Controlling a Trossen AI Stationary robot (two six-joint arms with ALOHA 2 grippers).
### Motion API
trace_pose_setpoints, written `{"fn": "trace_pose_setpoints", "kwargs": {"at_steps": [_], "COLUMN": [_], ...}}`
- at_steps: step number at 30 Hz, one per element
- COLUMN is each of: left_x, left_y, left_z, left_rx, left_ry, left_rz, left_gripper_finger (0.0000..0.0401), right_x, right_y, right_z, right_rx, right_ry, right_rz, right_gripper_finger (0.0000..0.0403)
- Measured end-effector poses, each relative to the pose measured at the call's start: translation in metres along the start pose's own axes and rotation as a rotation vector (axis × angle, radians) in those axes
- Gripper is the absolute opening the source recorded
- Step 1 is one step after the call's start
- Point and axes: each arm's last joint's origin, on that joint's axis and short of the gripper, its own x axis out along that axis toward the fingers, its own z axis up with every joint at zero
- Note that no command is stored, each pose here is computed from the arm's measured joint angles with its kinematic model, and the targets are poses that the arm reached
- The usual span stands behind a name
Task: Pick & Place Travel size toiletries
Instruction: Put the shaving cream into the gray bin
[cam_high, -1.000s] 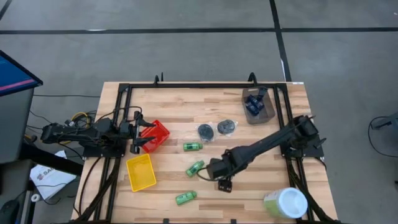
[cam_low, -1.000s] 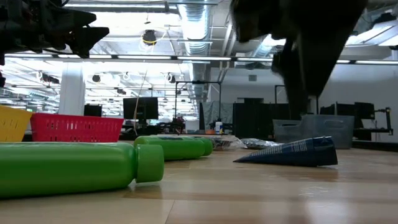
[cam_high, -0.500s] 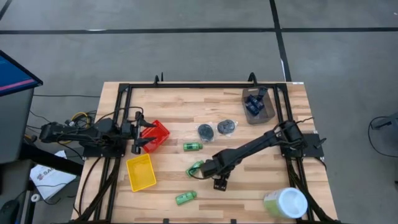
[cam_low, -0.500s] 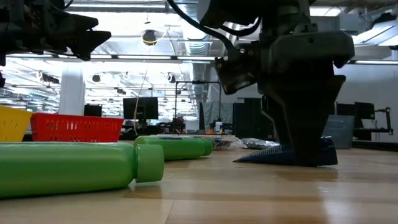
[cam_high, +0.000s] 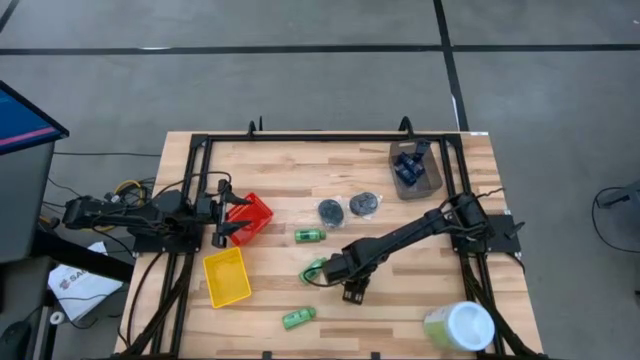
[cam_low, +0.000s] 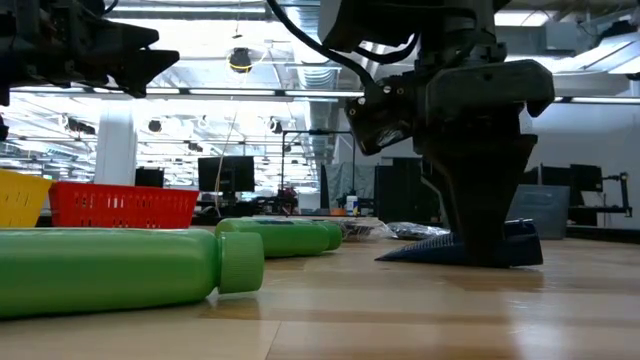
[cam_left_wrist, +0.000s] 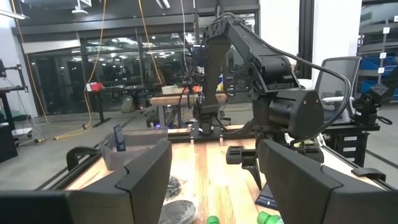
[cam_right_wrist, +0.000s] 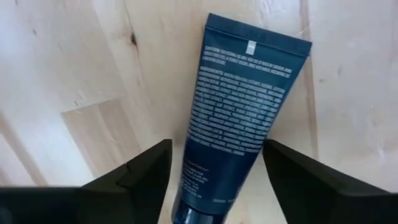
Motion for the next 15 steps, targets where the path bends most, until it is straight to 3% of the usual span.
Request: {"fn": "trace_pose_setpoints", "kwargs": {"at_steps": [15], "left_x": [0.0000], "left_y": [0.0000], "left_z": [0.0007], "left_rx": [0.000], "left_ry": [-0.007], "left_rz": [0.000], "left_gripper_finger": [0.0242], "right_x": [-0.0034], "right_y": [-0.0042], "right_z": [0.0007], "right_rx": [-0.001], "right_ry": [0.004], "right_rz": [0.008], "right_gripper_finger": [0.0137]}}
